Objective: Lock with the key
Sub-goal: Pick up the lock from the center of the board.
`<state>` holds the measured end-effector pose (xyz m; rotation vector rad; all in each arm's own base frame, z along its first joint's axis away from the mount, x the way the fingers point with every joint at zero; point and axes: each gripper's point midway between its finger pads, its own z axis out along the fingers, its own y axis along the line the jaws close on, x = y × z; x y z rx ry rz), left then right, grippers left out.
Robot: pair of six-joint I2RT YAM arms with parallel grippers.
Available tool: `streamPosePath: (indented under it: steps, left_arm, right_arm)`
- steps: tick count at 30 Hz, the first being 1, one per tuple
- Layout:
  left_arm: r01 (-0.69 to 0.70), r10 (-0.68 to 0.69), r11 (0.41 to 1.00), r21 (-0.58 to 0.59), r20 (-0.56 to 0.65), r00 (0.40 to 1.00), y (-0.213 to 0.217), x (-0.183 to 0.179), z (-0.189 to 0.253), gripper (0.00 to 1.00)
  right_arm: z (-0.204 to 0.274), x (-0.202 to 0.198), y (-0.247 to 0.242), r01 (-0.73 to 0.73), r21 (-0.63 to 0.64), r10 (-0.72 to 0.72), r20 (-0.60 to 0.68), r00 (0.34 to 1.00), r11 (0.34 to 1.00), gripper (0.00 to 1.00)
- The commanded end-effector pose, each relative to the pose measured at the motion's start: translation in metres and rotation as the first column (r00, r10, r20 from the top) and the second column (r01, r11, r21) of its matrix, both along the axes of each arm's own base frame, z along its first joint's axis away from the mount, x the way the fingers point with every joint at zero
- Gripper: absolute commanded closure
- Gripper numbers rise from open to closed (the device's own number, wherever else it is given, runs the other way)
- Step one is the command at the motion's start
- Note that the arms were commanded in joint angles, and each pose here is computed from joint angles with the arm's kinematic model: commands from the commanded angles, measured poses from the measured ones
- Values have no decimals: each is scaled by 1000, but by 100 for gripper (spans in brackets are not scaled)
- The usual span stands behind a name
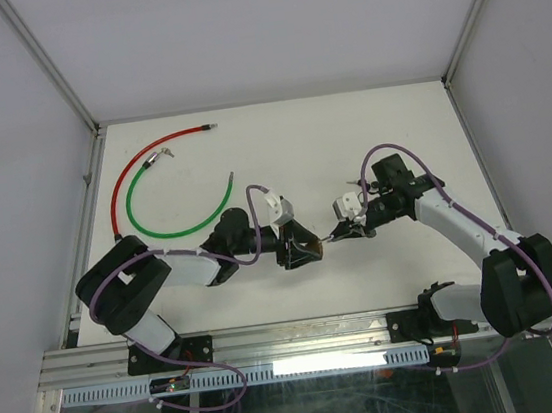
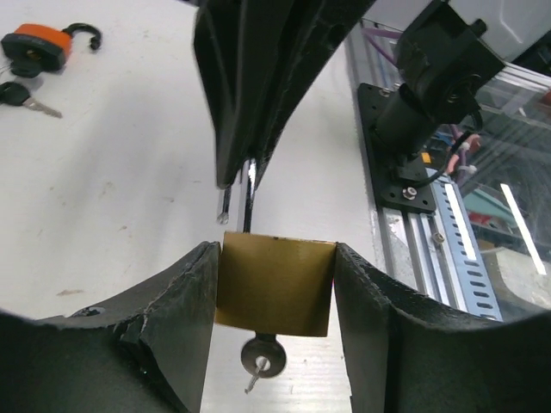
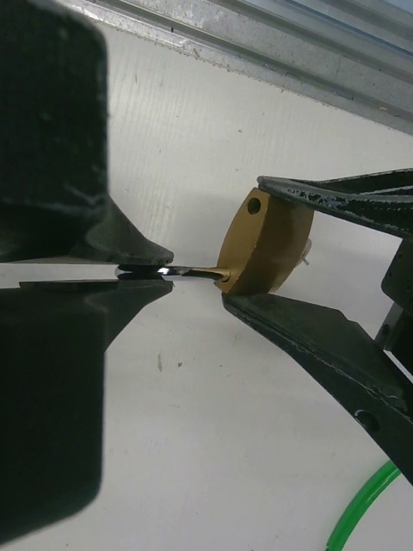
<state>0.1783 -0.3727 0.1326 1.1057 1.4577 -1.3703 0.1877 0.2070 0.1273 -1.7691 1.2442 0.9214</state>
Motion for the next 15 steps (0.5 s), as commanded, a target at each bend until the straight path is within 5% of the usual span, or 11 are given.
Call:
streamPosePath:
  steps: [1,11,13,15]
  left_arm:
    - [-246,246,969,-6,32,969,16,42,6,43]
    - [-334,335,942,-31,36,941,29,49,11,17]
    - [-352,353,935,-55,28,935,33,50,16,2]
    - [-363,367,927,-92,21,930,39,50,24,1]
  right_arm:
    - [27,-11,9,-9,73,14,-65,998,997,100]
    - [29,-10,9,-3,75,8,-67,998,997,100]
    - [30,-10,9,-3,75,8,-65,998,997,100]
    - [29,-10,9,-2,74,7,-67,998,997,100]
